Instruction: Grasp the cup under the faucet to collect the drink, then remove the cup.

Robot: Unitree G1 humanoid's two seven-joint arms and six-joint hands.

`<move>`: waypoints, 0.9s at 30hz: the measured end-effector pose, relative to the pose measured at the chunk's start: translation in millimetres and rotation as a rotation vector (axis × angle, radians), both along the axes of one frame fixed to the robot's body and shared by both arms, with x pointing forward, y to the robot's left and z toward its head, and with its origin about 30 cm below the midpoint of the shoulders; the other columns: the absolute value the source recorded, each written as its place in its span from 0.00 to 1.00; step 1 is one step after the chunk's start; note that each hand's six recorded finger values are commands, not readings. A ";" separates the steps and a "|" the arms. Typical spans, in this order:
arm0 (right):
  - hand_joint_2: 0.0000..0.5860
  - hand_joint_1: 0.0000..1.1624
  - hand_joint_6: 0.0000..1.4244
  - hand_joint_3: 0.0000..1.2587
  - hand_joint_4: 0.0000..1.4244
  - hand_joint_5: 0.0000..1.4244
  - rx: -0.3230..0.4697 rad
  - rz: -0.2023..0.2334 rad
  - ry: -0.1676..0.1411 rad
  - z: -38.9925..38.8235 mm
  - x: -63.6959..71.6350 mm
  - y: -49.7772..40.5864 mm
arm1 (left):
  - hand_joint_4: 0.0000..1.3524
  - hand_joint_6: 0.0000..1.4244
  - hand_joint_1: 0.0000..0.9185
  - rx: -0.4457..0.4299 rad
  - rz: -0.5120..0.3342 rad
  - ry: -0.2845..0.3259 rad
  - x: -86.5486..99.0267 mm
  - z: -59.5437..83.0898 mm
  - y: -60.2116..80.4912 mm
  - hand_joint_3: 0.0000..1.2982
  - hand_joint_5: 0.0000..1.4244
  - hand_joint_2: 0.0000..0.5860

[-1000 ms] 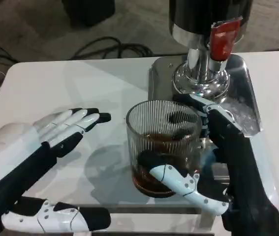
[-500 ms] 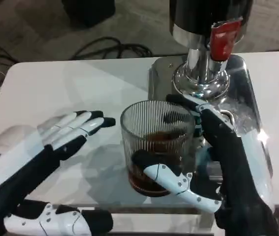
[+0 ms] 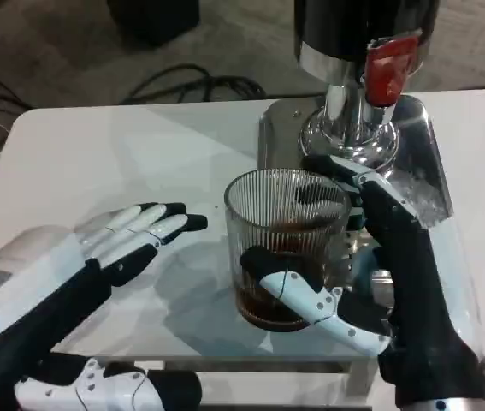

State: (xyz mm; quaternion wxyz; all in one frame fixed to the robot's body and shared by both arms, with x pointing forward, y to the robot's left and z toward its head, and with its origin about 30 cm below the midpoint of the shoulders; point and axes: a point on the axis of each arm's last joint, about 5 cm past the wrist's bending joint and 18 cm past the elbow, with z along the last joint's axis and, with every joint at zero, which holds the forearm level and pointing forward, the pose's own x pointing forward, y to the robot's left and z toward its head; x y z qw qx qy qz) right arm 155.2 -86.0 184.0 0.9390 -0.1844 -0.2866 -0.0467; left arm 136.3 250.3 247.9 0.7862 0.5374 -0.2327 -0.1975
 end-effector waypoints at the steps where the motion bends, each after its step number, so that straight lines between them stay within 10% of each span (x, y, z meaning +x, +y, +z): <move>1: 0.85 0.53 1.00 0.80 0.84 0.90 0.000 -0.001 -0.001 0.1 0.6 0.0 | 0.00 0.01 0.00 0.001 -0.003 0.003 0.3 -0.5 -0.6 0.08 0.00 0.09; 27: 0.83 0.52 1.00 0.81 0.85 0.91 0.003 -0.023 -0.016 1.3 8.4 -0.1 | 0.00 0.01 0.00 0.035 0.019 0.021 9.8 -3.3 -3.2 0.08 0.00 0.02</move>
